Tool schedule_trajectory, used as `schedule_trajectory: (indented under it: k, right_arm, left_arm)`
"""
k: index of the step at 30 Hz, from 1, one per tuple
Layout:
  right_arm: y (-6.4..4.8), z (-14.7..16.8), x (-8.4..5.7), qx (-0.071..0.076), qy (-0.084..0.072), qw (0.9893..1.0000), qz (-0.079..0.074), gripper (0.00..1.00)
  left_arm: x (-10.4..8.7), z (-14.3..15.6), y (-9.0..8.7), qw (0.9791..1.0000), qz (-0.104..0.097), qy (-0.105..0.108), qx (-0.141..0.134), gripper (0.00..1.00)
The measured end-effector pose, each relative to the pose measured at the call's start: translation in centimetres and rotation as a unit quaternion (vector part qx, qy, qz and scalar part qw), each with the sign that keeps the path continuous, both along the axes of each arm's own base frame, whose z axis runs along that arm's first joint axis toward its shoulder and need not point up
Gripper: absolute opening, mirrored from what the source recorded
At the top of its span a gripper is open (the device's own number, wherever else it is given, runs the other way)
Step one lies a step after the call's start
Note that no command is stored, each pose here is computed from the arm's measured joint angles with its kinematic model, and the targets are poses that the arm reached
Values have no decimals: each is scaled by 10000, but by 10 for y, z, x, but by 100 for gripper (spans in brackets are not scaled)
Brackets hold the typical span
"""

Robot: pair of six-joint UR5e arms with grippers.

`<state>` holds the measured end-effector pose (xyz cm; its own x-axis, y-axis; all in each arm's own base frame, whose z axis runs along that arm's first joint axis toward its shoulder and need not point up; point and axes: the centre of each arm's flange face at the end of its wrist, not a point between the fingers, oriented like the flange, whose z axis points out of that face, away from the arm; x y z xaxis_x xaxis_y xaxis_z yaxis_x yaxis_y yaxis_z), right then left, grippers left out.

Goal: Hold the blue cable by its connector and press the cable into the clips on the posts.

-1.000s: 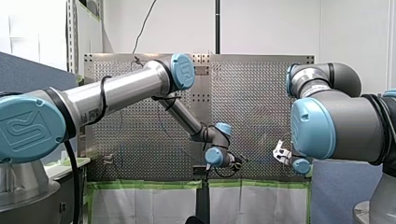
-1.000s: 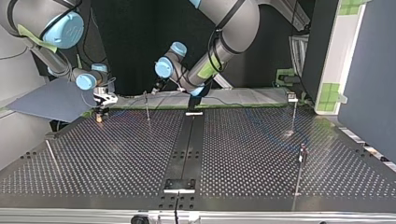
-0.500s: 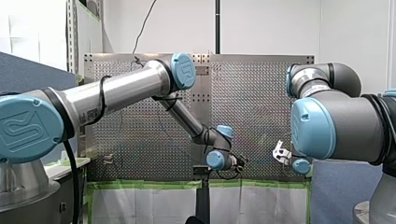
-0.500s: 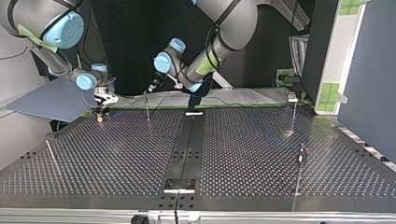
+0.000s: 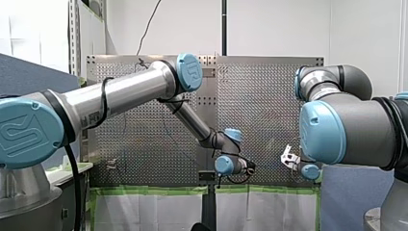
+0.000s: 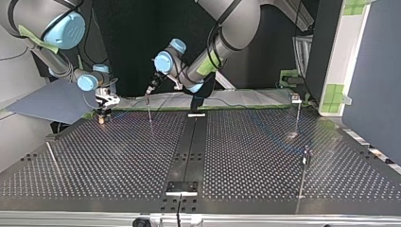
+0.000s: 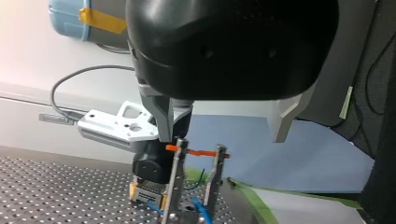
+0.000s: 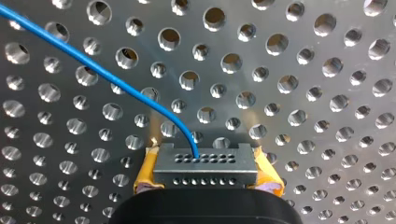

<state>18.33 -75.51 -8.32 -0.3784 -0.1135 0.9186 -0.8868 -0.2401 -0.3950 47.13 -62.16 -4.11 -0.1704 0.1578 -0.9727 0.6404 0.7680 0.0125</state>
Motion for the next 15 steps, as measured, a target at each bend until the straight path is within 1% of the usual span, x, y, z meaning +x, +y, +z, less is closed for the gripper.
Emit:
schedule_trajectory:
  k: [8,15]
  right_arm:
    - [0,0,1,2,0,10000,6,0]
    - [0,0,1,3,0,10000,11,0]
  left_arm:
    - [3,12,-3,9999,9,-51,-97,100]
    - [0,10,-1,9999,9,-26,-98,100]
